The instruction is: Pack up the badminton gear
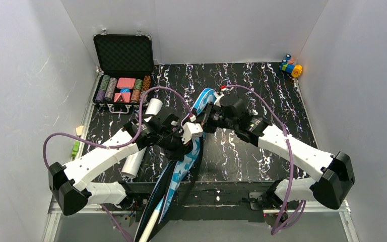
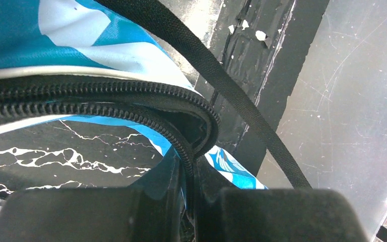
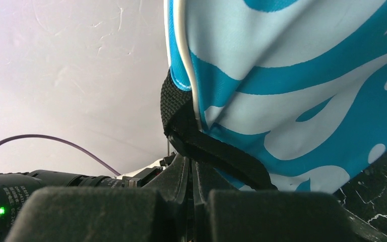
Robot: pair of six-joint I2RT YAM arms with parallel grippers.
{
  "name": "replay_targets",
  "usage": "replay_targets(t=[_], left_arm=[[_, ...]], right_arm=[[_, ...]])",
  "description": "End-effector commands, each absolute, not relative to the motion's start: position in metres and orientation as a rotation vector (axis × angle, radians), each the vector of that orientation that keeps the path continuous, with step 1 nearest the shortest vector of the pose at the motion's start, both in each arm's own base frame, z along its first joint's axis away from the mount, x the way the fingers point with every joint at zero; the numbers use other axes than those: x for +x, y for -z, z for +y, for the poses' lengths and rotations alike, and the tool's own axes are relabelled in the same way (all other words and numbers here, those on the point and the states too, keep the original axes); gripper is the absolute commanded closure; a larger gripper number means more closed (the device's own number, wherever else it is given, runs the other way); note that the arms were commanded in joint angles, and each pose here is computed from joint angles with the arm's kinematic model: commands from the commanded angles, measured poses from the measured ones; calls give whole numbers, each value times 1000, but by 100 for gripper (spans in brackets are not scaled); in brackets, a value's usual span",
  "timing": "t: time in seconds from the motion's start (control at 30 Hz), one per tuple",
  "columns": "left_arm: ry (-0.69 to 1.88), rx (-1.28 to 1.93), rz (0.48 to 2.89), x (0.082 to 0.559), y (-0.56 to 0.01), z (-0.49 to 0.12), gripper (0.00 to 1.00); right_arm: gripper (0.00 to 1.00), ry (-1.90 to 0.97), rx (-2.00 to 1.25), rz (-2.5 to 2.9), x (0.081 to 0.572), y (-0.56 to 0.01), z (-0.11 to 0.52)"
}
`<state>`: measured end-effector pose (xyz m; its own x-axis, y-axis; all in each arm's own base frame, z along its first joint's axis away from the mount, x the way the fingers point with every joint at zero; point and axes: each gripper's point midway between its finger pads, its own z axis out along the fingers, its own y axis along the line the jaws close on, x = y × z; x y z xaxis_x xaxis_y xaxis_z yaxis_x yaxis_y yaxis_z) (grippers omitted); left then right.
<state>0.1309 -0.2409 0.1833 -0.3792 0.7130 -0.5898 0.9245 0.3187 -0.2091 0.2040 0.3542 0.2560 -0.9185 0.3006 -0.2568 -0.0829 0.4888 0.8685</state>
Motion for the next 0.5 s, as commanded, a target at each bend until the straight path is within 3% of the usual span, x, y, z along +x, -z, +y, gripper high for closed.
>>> replay_targets(t=[0.0, 0.2, 0.47], left_arm=[[727, 1327, 1888, 176, -242, -274, 100], [756, 1340, 1881, 173, -246, -277, 100], [755, 1359, 1902, 169, -239, -272, 100]], right_arm=[[99, -1570, 21, 2577, 128, -241, 365], [99, -1513, 46, 2558, 138, -247, 352], [99, -1435, 226, 2418, 178, -270, 284]])
